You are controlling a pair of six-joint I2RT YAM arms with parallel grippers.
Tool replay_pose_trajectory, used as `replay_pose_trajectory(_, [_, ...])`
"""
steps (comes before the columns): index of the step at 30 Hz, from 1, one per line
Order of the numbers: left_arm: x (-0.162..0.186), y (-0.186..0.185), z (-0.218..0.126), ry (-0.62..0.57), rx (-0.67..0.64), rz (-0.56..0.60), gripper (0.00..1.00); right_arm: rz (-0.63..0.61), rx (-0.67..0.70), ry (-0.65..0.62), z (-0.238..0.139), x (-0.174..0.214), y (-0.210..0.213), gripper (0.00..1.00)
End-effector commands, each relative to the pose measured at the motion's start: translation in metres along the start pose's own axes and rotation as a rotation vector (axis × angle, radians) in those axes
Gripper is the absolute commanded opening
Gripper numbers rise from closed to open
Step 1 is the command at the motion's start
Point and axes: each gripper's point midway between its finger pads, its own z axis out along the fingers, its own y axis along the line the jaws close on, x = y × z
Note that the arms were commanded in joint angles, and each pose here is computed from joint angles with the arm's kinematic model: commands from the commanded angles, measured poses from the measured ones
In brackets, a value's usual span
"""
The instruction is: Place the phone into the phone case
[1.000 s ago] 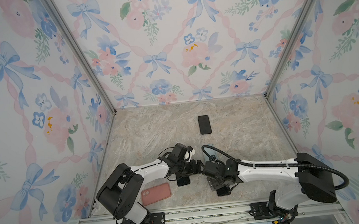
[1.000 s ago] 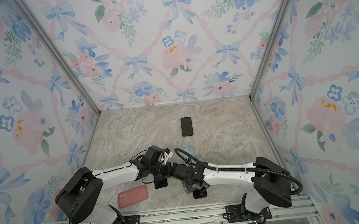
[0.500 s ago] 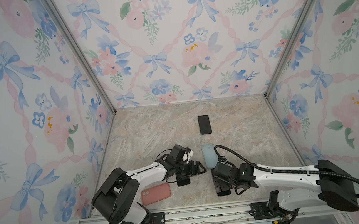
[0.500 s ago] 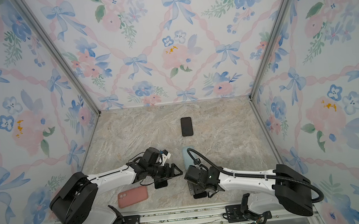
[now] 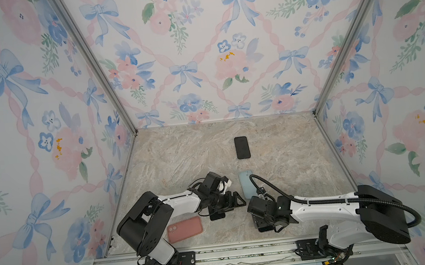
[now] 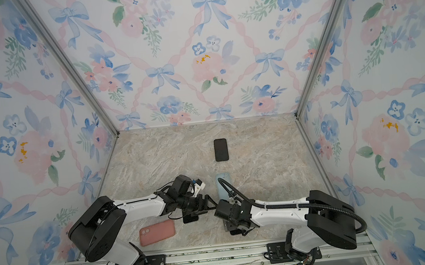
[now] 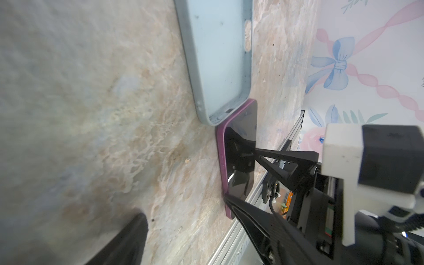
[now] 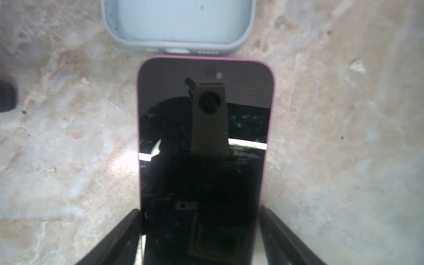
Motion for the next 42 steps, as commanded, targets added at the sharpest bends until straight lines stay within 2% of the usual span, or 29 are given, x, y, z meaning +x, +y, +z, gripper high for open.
replay_pose_trajectory(1, [0.000, -0.001, 0.004, 0.017, 0.027, -0.007, 0.82, -0.007, 0.021, 0.042, 0.010, 0.018, -0.009, 0.74])
replay_pose_trajectory(5, [0.002, -0.007, 0.009, 0.035, 0.090, -0.009, 0.78, -0.018, -0.044, 0.003, 0.011, 0.015, -0.001, 0.67])
replay_pose_trajectory(10, [0.001, -0.008, 0.015, 0.039, 0.129, 0.001, 0.74, -0.013, -0.121, -0.047, 0.012, 0.013, 0.004, 0.64])
replay_pose_trajectory(16, [-0.001, -0.007, 0.025, 0.042, 0.196, 0.001, 0.64, -0.013, -0.174, -0.089, 0.009, 0.013, 0.001, 0.61])
replay_pose_trajectory(42, [-0.028, -0.008, 0.049, 0.000, 0.284, -0.012, 0.26, -0.031, -0.184, -0.104, 0.008, 0.014, 0.002, 0.58])
